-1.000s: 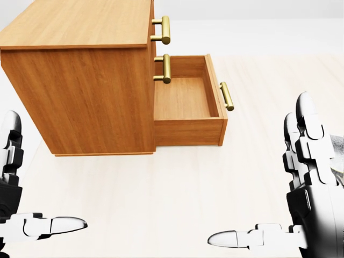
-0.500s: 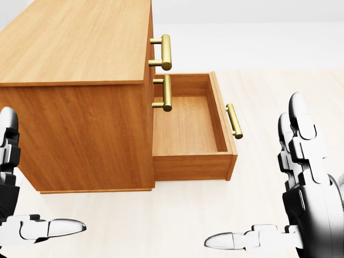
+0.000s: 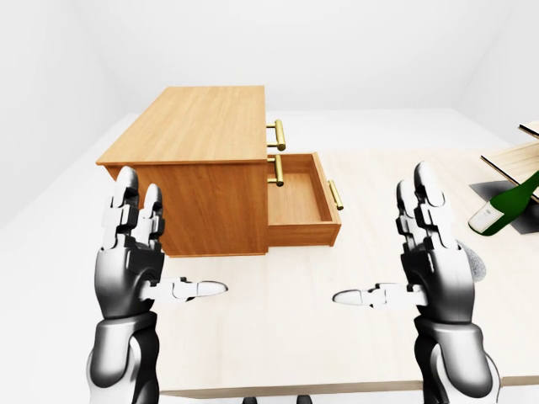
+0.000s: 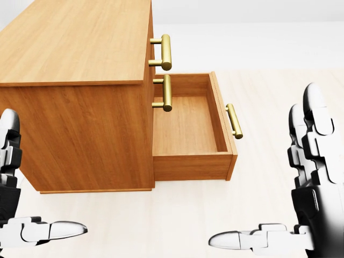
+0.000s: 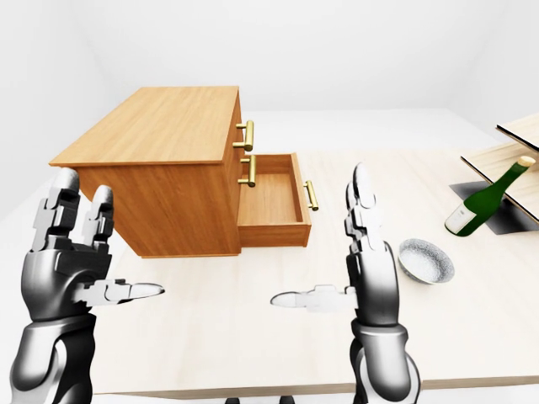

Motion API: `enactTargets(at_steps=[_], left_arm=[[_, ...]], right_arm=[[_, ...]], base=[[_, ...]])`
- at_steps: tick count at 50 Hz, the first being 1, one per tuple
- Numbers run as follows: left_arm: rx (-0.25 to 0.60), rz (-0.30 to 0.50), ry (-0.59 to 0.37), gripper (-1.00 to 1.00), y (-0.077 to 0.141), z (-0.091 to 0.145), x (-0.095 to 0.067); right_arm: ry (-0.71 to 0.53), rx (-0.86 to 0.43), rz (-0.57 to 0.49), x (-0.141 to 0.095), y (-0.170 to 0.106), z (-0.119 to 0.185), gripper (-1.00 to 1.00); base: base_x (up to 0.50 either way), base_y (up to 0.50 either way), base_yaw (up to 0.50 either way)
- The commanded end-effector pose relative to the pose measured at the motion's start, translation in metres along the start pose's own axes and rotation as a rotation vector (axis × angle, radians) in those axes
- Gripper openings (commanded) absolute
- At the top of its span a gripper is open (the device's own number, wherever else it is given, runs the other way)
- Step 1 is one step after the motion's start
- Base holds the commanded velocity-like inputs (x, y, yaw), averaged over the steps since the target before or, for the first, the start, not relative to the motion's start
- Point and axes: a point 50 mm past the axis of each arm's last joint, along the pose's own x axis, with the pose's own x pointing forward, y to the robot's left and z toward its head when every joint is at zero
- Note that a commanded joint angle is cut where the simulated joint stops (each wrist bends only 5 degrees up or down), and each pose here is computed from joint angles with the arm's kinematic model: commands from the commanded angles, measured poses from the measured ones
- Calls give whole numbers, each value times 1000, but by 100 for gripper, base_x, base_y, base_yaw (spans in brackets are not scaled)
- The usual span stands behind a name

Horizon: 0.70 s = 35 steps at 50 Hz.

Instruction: Put the bowl on top of the cabinet.

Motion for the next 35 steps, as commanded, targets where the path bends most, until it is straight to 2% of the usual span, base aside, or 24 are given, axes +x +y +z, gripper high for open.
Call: enactTargets(at_steps=[1, 8, 11, 14, 17, 22, 29, 31, 35], left_arm=[[0, -6, 19, 100, -2, -4, -1], [1, 3, -9, 100, 1, 2, 0], [0, 4, 4, 100, 1, -1, 1], [2, 2, 9, 100, -1, -2, 0], [2, 1, -2, 100, 0, 1, -1], [1, -1, 14, 100, -1, -3, -1], [2, -2, 12, 100, -1, -2, -1], [2, 2, 5, 100, 0, -1, 0], [2, 4, 7, 100, 1, -2, 1]], right_arm=[[-114, -76, -4, -1, -10, 27, 100], [-211, -288, 66, -1, -15, 51, 100], [-212, -366, 66, 1, -23, 54, 100], [-193, -460, 129, 4, -19, 52, 100], [-186, -540, 145, 5, -24, 55, 100], [-95, -703, 178, 7, -33, 51, 100], [25, -827, 216, 13, -43, 37, 100], [93, -876, 231, 13, -47, 29, 100], [157, -896, 214, 13, -55, 22, 100]], base=[[0, 0, 0], [0, 0, 0], [0, 0, 0], [0, 0, 0], [0, 0, 0], [0, 0, 0], [0, 0, 0], [0, 0, 0], [0, 0, 0]])
